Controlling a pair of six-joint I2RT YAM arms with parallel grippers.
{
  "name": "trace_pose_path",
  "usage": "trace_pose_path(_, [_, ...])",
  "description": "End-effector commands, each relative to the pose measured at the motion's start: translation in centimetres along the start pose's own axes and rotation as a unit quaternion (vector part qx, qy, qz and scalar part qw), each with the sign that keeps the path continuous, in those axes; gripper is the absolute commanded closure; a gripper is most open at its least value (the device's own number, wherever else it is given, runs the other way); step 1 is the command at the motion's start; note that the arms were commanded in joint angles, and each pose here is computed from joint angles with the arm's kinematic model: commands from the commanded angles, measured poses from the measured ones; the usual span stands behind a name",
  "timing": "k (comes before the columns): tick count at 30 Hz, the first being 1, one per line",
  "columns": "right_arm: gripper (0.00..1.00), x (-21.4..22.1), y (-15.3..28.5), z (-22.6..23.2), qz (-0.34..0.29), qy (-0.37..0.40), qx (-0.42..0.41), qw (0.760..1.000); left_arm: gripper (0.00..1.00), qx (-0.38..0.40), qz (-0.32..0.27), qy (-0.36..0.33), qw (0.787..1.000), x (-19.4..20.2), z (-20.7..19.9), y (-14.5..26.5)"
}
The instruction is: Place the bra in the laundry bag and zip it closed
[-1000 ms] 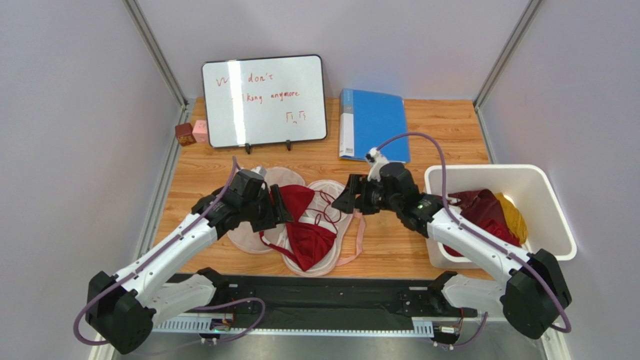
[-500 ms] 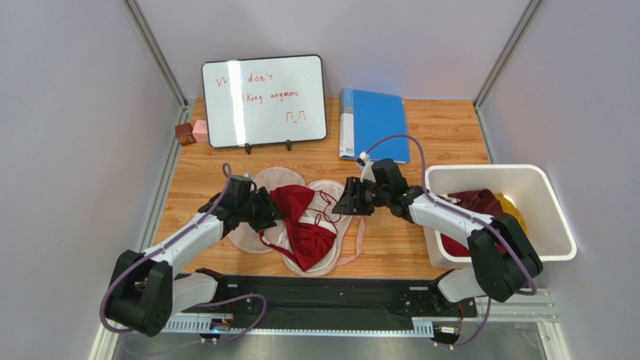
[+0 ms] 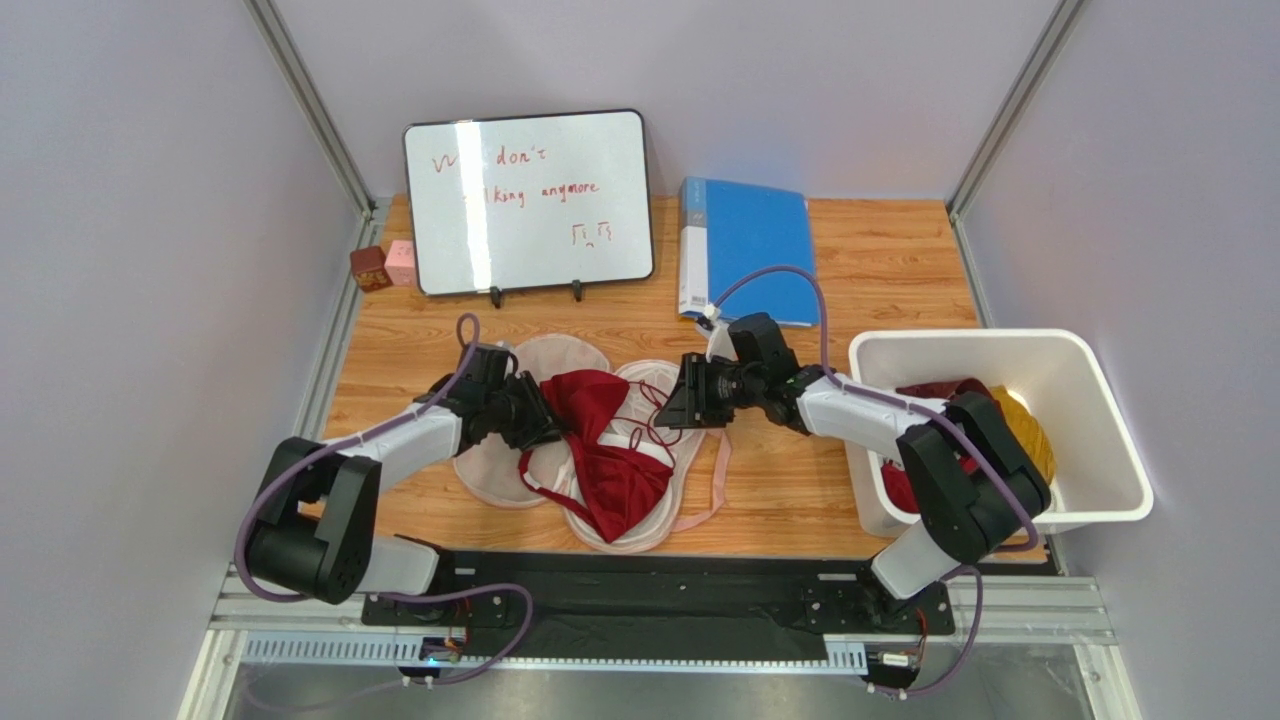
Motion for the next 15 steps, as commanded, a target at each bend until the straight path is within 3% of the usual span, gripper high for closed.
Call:
trace_pose_path(1, [0.59,-1.9,-0.6,0.9,-0.020,0.023,-0.022,0.999,0.66,0.036,-0.025,-0.038,0.998,-1.8,-2.2,-0.1])
trace_pose_path(5, [0.60,-2.0,-0.7,0.8,-0.019,0.021,-0.020,0.999,0.70,0.043,-0.022,-0.045,0.998,-2.1,-2.7,-0.6])
trace_pose_path(8, [0.59,-2.4,-0.7,0.3,-0.023,0.020,0.001,1.000,0.79,0.041,-0.018,-0.054,0.998,-2.3,-2.9,-0.9])
trace_pose_path(9, [0.59,-2.2,-0.7,-0.3,-0.020,0.012,0.019,1.000,0.87,0.043,-0.016,-0.057,0.997,-2.3,-3.1,-1.0])
trace_pose_path(12, [0.57,-2.3,-0.7,-1.1,-0.015,0.004,0.048,0.999,1.00,0.058,-0.019,-0.076,0.995,-2.7,-4.1,-0.5])
trace_pose_path(15, [0.55,-2.4,-0.7,-2.1,-0.017,-0.006,0.078,0.997,1.00,0.089,-0.025,-0.107,0.990,-2.8,-5.8,0.9])
Point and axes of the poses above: each gripper's point midway between its finger pads, its own y axis back along the fingers, its own z axis along the line the jaws close on, x = y × z, the point moved 1 cm from there along y, back along the fingers, and after that the axes turned 11 degrees about y, right-handed, at the moved point
